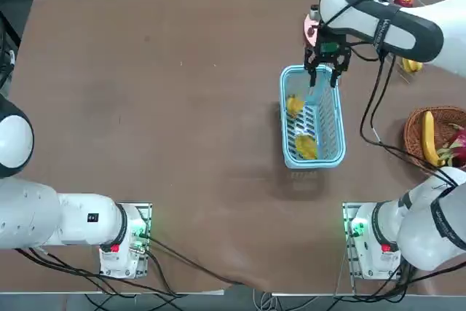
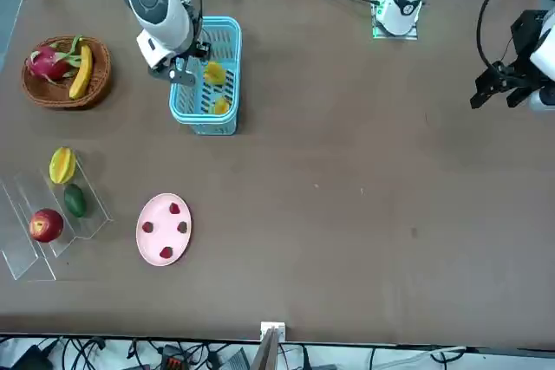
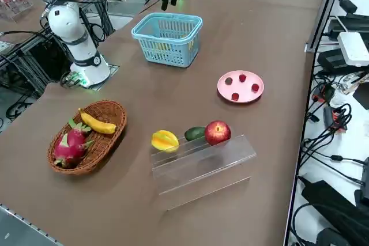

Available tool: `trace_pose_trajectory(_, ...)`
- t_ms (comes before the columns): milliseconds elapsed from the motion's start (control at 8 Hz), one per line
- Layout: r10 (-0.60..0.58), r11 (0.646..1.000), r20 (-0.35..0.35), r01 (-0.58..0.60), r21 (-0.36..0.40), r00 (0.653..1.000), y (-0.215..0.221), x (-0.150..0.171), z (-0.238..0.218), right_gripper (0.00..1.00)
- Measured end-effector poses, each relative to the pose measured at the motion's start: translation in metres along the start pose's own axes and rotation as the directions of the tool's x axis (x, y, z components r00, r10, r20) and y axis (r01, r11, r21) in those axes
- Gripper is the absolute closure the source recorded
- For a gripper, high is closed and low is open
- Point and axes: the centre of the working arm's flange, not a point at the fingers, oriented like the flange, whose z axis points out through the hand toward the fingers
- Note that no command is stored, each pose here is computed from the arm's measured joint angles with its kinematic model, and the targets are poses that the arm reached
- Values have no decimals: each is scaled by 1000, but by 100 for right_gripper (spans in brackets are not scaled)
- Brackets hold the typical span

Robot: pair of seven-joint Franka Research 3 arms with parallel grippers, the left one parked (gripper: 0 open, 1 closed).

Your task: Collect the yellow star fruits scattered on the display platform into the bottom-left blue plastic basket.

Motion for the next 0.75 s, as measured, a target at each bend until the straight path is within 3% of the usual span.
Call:
trace_pose_trajectory(125,33,999,-23,-33,30,999,30,25,-18,0)
trace_pose_trajectory(500,114,986,-117,-98,136,987,199,126,-73,3)
trace_pose_trajectory(750,74,990,-164,-53,131,984,297,197,-66,7)
